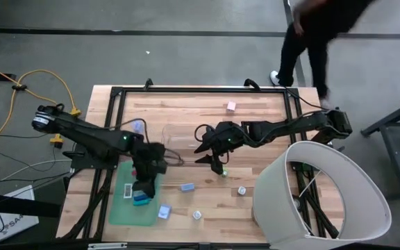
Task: Pick & Place Office items
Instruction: Put the pink charger adapter into transparent bin
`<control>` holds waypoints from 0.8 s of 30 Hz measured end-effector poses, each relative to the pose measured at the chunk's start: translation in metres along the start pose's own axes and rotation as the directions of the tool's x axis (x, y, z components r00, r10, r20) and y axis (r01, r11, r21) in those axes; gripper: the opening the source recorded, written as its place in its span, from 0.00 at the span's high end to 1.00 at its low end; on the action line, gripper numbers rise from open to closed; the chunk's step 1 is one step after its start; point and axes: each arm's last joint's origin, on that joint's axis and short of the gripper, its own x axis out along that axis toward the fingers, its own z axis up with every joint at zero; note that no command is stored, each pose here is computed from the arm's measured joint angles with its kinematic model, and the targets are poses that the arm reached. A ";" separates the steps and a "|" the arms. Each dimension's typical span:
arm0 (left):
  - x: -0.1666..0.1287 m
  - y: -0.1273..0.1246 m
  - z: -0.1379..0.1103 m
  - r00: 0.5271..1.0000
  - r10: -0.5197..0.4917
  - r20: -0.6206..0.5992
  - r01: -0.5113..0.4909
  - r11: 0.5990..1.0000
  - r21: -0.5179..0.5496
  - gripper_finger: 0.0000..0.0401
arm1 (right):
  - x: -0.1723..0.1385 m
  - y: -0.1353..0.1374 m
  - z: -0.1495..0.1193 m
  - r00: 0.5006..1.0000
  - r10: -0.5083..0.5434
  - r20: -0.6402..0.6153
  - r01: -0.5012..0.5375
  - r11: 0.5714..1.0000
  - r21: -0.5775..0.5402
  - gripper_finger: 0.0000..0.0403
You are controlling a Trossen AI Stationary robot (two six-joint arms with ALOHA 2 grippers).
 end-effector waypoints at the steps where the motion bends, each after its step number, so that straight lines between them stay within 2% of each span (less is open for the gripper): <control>1: -0.006 0.000 0.001 0.999 0.009 0.032 -0.009 1.000 0.003 0.75 | -0.001 -0.003 0.001 1.000 -0.006 0.002 0.006 1.000 0.007 0.56; 6: -0.035 0.004 0.007 0.977 0.070 0.200 -0.075 0.997 0.018 0.75 | -0.003 -0.017 0.004 0.999 -0.042 0.013 0.041 0.999 0.027 0.56; 12: -0.069 0.010 0.010 0.924 0.121 0.364 -0.143 0.989 0.035 0.75 | -0.008 -0.036 0.007 0.996 -0.085 0.025 0.083 0.995 0.053 0.56; 18: -0.092 0.014 0.008 0.876 0.140 0.461 -0.195 0.978 0.073 0.75 | -0.011 -0.048 0.009 0.993 -0.114 0.033 0.111 0.991 0.069 0.56; 24: -0.105 0.017 0.008 0.841 0.155 0.518 -0.221 0.973 0.067 0.75 | -0.014 -0.058 0.010 0.990 -0.139 0.038 0.136 0.989 0.063 0.56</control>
